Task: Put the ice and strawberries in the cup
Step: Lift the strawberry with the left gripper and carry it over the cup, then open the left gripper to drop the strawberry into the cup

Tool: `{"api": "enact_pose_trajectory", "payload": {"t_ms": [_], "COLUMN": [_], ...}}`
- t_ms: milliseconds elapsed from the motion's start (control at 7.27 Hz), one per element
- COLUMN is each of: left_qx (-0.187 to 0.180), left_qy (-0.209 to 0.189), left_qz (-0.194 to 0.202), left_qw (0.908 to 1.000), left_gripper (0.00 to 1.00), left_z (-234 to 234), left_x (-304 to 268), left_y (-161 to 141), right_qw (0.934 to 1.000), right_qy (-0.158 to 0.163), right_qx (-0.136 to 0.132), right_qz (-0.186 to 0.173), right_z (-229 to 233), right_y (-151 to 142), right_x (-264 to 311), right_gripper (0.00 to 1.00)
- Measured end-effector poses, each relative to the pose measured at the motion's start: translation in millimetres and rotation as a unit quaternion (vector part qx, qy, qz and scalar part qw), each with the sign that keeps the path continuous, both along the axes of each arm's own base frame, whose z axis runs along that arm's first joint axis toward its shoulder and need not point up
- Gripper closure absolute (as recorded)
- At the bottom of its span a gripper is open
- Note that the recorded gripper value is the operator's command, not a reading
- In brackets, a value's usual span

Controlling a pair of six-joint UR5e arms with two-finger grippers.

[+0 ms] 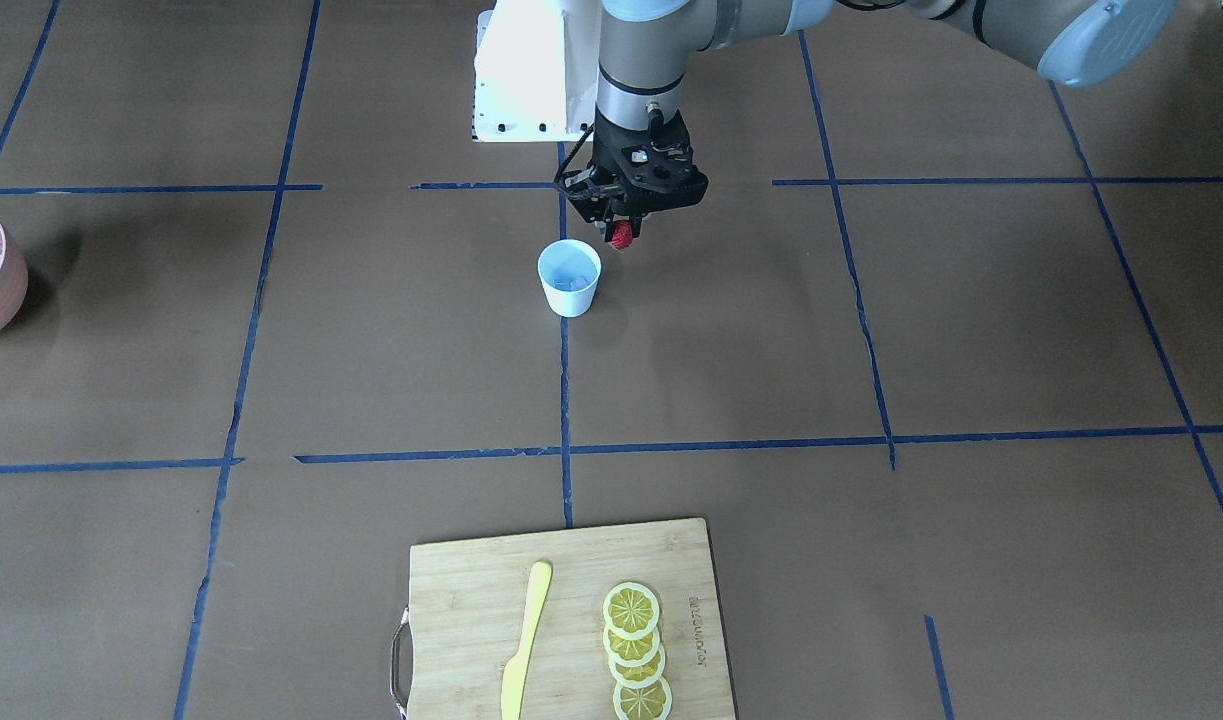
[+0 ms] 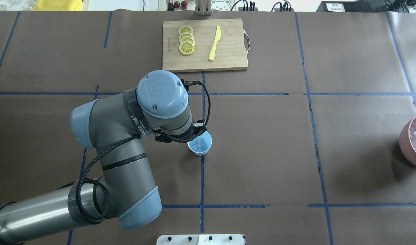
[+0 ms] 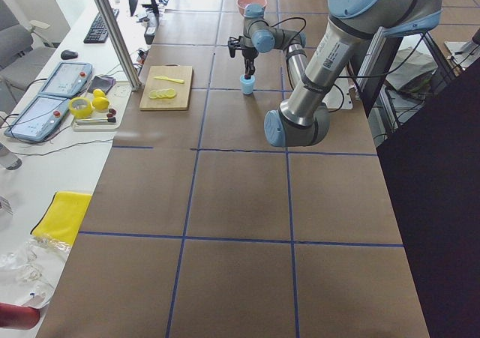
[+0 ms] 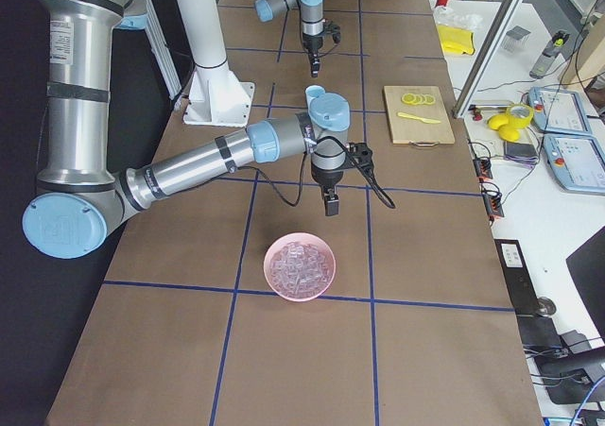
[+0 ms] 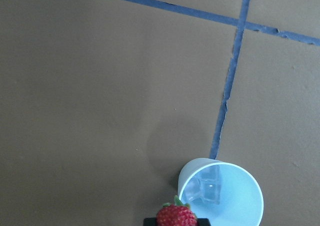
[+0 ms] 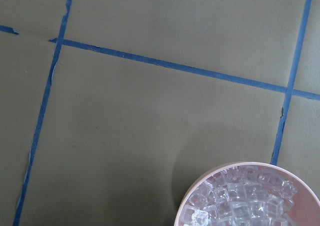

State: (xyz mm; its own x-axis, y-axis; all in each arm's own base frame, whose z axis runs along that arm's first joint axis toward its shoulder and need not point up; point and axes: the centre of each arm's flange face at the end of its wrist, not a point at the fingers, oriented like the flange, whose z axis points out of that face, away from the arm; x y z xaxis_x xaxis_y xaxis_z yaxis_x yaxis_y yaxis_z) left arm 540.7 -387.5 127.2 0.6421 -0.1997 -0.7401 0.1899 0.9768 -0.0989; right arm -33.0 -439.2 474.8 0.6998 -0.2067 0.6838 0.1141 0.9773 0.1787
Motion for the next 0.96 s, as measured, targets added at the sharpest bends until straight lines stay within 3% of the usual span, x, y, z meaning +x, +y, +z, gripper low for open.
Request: {"api": "enact_pose_trajectory", "payload": {"t_ms": [138,275,413,550,963], "left_qx": [0.003,0.003,0.003,0.004,0.007], "left_qy": [0.003,0.008,0.011,0.012,0.018], "left_qz": [0.000,-0.003,-0.003,-0.002,-0.001], "left_qw": [1.0000,1.0000,0.9999,0.9999,0.9998], "left_gripper": [0.95,0.88,0.35,0.00,0.00], "left_z": [-1,-2,-2,-2,-6], "left_x": [14,26,33,36,26], "left_y": [-1,-3,-3,-3,-1], "right_qw": [1.0000,1.0000,1.0000,1.0000,1.0000], "right_qy": [0.000,0.000,0.000,0.000,0.002], "right_qx": [0.000,-0.001,-0.001,-0.001,-0.004], "right_qz": [0.000,0.000,0.000,0.000,0.002], "right_z": [0,1,1,1,6], "right_y": [0,0,0,0,-1], "right_x": [0,0,0,1,4], "right_gripper": [0.00,0.00,0.00,0.00,0.00]}}
